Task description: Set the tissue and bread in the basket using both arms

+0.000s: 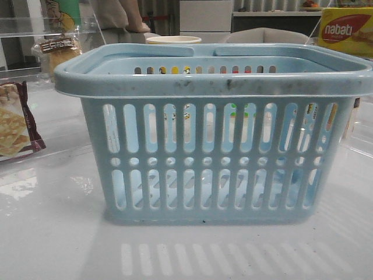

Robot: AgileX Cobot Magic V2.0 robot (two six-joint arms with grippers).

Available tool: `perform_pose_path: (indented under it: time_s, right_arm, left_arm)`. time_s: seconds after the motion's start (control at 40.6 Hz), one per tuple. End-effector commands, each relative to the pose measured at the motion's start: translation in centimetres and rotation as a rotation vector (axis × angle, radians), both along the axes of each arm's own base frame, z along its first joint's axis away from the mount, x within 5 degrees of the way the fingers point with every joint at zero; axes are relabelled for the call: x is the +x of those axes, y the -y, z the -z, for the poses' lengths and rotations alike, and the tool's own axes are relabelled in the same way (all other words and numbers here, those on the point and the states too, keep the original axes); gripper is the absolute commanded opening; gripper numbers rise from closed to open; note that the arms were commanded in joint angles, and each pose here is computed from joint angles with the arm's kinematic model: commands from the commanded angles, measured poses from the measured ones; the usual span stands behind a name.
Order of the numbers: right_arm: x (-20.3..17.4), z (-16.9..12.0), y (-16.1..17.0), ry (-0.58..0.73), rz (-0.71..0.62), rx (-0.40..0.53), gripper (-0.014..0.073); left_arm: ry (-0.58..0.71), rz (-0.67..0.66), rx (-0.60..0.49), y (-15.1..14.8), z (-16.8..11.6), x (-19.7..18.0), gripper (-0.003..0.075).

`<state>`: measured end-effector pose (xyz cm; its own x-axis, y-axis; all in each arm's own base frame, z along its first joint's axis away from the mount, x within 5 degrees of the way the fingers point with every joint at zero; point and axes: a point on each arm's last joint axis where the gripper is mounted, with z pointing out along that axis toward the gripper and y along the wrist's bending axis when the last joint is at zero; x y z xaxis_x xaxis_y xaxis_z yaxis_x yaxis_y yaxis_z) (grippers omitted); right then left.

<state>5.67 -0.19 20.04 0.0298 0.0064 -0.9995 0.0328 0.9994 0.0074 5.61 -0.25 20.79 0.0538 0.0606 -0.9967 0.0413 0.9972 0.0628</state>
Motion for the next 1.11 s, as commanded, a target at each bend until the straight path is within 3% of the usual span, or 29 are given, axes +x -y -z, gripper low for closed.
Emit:
perform_pose_path:
  time_s: [0.0,0.863,1.085]
  right_arm:
    - [-0.2,-0.9,0.0,0.108,0.001,-0.013,0.0056]
    - [-0.2,-1.1,0.0,0.133,0.0,-0.014,0.0056]
    - [-1.2,-5.0,0.0,0.194,0.003,-0.016,0.0056]
  left_arm:
    - [0.108,0.004,-0.016,0.0,-0.9,-0.2,0.0091]
    - [0.142,0.001,-0.018,0.0,-1.3,-0.3,0.0091]
    - [0.205,0.003,-0.021,-0.1,-5.0,-1.2,0.0091]
